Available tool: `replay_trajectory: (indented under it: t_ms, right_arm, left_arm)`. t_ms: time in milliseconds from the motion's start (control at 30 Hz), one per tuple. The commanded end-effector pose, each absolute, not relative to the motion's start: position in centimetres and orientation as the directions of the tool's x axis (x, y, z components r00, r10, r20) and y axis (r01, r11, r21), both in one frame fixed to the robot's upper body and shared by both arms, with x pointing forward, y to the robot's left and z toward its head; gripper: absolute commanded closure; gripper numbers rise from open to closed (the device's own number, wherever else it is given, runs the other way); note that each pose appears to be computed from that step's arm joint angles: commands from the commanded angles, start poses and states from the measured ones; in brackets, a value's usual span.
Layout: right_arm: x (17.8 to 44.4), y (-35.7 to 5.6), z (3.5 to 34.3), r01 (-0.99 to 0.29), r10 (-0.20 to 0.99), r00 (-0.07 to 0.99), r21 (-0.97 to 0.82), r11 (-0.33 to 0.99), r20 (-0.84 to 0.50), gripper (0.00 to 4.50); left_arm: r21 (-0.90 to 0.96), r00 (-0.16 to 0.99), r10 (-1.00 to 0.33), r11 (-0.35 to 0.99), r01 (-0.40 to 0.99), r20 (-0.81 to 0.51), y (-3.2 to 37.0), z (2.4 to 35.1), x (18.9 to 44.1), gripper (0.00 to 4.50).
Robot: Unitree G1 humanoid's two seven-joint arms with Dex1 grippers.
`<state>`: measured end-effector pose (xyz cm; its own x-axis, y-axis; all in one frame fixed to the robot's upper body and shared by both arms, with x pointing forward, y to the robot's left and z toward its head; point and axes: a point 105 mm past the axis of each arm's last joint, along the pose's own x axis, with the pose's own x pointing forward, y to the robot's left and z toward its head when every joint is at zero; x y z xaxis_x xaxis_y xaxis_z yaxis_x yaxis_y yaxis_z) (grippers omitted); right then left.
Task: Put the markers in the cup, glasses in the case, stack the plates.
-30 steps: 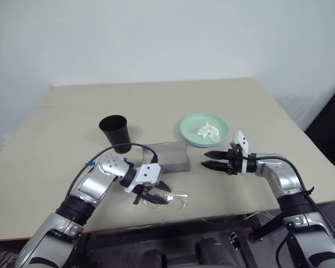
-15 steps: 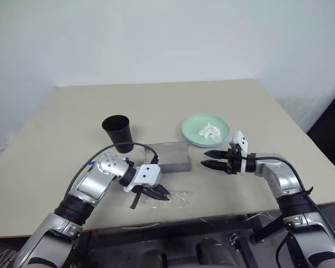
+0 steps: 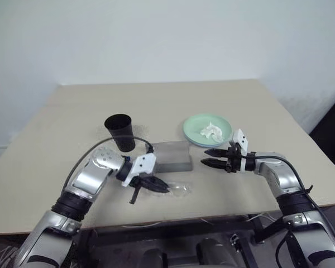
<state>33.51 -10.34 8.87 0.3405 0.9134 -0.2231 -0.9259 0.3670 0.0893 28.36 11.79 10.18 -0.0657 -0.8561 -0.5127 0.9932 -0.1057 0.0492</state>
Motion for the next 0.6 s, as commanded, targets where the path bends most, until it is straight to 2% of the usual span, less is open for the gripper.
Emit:
replay_trajectory:
  t_ms: [33,167,267,467,600]
  right_arm:
    - [34.1,-10.2,10.3,-0.93,0.917,0.35,0.045,0.365,-0.193,2.18]
    - [34.3,-10.1,10.3,-0.931,0.917,0.35,0.043,0.364,-0.191,2.18]
    - [34.5,-9.9,10.4,-0.931,0.918,0.349,0.04,0.363,-0.189,2.18]
    - [34.6,-9.6,10.4,-0.93,0.918,0.354,0.037,0.366,-0.181,2.18]
    - [34.5,-9.7,10.2,-0.928,0.916,0.36,0.037,0.372,-0.179,2.18]
  left_arm:
    - [0.139,0.011,-0.897,-0.056,0.989,-0.442,12.0,13.8,29.9,4.49]
    - [0.224,0.1,-0.896,0.001,0.975,-0.433,12.5,15.0,31.8,4.49]
    - [0.328,0.202,-0.859,0.043,0.944,-0.471,13.0,14.9,34.2,4.49]
    - [0.354,0.233,-0.829,0.046,0.934,-0.508,12.8,13.5,36.4,4.49]
    - [0.343,0.206,-0.827,0.017,0.939,-0.523,12.3,12.8,36.9,4.49]
